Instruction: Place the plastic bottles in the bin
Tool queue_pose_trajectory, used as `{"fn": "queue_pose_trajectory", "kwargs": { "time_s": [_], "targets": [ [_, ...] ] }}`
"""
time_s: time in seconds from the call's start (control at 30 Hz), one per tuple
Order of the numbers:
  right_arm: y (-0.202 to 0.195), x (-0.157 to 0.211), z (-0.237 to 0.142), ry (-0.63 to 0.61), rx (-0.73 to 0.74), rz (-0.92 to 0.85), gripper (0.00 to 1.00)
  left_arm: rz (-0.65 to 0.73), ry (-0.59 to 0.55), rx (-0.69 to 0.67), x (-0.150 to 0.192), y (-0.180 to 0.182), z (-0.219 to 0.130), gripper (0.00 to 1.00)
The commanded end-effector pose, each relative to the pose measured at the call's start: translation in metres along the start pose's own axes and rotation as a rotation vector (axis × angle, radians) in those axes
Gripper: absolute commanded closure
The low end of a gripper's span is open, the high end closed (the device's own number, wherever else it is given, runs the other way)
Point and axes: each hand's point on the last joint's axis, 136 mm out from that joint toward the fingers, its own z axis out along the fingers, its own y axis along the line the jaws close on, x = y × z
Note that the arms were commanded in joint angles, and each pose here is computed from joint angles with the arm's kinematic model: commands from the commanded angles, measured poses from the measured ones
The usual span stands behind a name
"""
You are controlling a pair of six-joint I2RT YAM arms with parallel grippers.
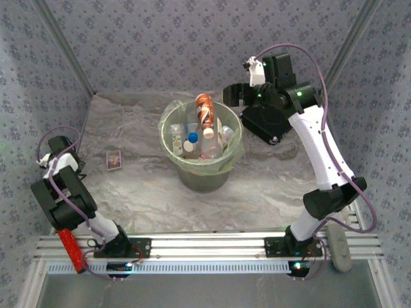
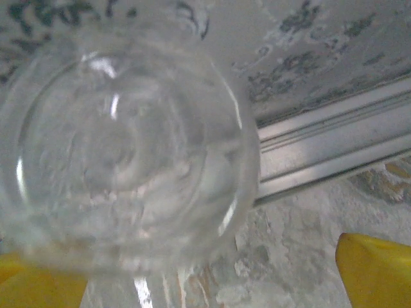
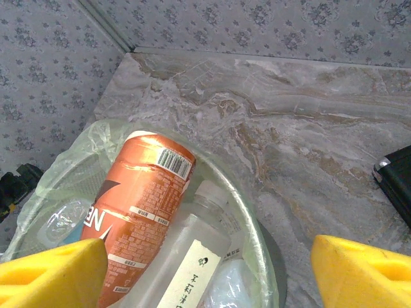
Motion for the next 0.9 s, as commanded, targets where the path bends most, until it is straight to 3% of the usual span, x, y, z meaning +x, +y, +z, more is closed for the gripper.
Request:
{"fn": "queue_pose_trajectory", "kwargs": {
  "time_s": [0.0,0.17,0.43,0.67,0.87],
  "targets": [
    [-0.001,0.0,-0.012,-0.01,0.015,0.003,0.16,-0.01,-0.043,0.025,-0.025,-0.006,-0.001,0.03],
    [-0.002,0.001,-0.012,-0.004,0.021,0.004,0.16,0.018,-0.05,-0.014,-0.035,-0.005,0.004,0.1],
    [-0.001,0.0,-0.013,-0.007,0.02,0.003,0.16,0.0,-0.077,-0.043,-0.036,0.004,0.0,0.38],
    [0.0,-0.002,-0.011,-0.011,0.013,0.005,0.16,0.042,-0.133,-0.018,-0.042,-0.007,-0.031,0.4],
    [0.001,-0.002,-0.011,-0.015,0.008,0.004,0.16,0.097,-0.185,0.09,-0.036,-0.027,-0.086,0.4]
  ]
}}
